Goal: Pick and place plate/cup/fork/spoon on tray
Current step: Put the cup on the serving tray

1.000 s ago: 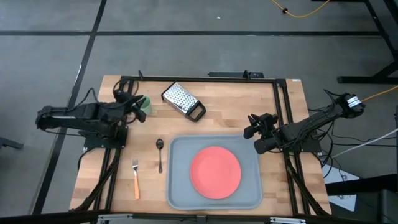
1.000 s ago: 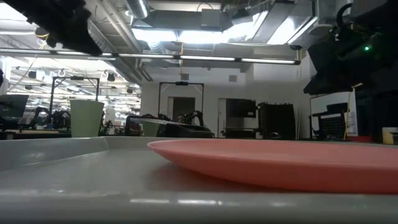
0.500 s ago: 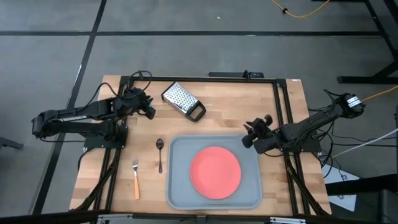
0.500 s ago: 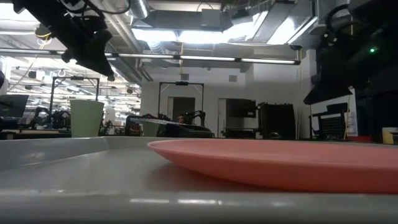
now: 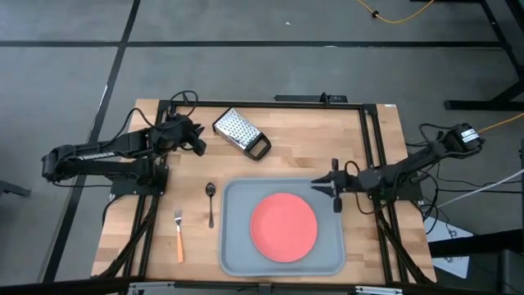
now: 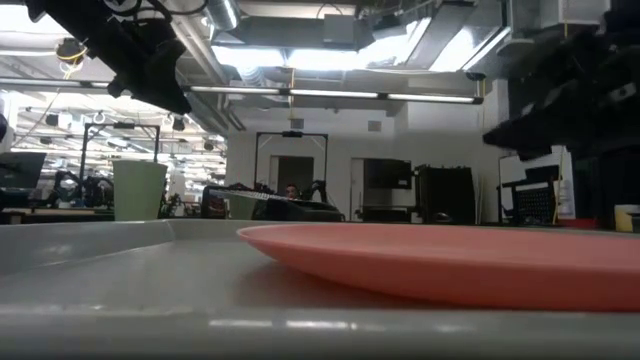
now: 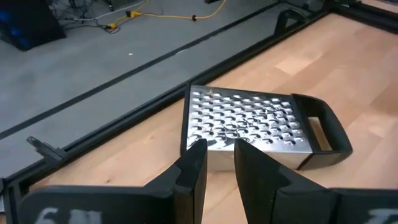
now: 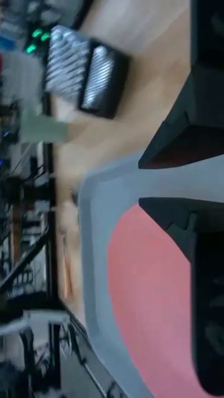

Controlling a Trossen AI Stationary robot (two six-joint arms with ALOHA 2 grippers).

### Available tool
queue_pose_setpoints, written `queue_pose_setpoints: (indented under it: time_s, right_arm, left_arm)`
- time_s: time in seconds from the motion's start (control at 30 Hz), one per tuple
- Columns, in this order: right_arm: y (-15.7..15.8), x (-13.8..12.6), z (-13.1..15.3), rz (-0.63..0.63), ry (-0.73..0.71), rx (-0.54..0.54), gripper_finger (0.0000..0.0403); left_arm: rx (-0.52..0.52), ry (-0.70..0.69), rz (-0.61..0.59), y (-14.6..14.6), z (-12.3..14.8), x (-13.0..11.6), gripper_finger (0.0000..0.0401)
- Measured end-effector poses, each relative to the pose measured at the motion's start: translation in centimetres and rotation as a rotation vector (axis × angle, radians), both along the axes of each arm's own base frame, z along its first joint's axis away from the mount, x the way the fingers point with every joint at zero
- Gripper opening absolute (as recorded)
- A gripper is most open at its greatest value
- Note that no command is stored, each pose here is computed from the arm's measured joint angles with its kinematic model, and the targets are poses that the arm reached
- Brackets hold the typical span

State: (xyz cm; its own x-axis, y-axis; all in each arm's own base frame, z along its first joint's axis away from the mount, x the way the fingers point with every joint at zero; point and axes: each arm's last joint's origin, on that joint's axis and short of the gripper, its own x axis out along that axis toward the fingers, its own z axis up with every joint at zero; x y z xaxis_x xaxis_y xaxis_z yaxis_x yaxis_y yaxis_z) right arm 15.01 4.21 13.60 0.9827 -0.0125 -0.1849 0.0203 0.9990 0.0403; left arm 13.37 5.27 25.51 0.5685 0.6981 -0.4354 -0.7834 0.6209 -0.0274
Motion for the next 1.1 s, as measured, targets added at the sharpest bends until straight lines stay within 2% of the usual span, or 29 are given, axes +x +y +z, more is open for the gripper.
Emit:
queue_pose_setpoints:
  time_s: [0.13, 0.27, 0.47, 0.77, 0.93, 1.1]
  right_arm:
    - [-0.3, 0.0, 0.4, 0.123, -0.05, -0.075, 0.0088]
    - [-1.0, 0.1, 1.0, 0.218, -0.092, -0.086, 0.0088]
    - [-2.0, 0.2, 0.9, 0.173, -0.08, -0.086, 0.0088]
    - [-2.2, 0.1, 0.0, 0.144, 0.017, 0.027, 0.0088]
    - [-2.2, 0.0, -0.6, 0.126, 0.093, 0.093, 0.0088]
    - [-2.2, -0.1, -0.8, 0.123, 0.105, 0.103, 0.0088]
  left_arm:
    - [-0.032, -0.01, -0.043, 0.1, 0.0, 0.1, 0.0073]
    - [-0.101, 0.004, -0.072, 0.9, -0.5, 0.3, 0.0073]
    - [-0.171, 0.117, -0.03, 3.3, -2.2, 0.9, 0.0073]
    - [-0.249, 0.17, -0.023, 5.3, -3.4, 0.7, 0.0073]
    - [-0.242, 0.178, 0.005, 4.9, -0.9, 0.0, 0.0073]
    - [-0.375, 0.268, 0.095, 4.1, 1.3, -1.2, 0.0073]
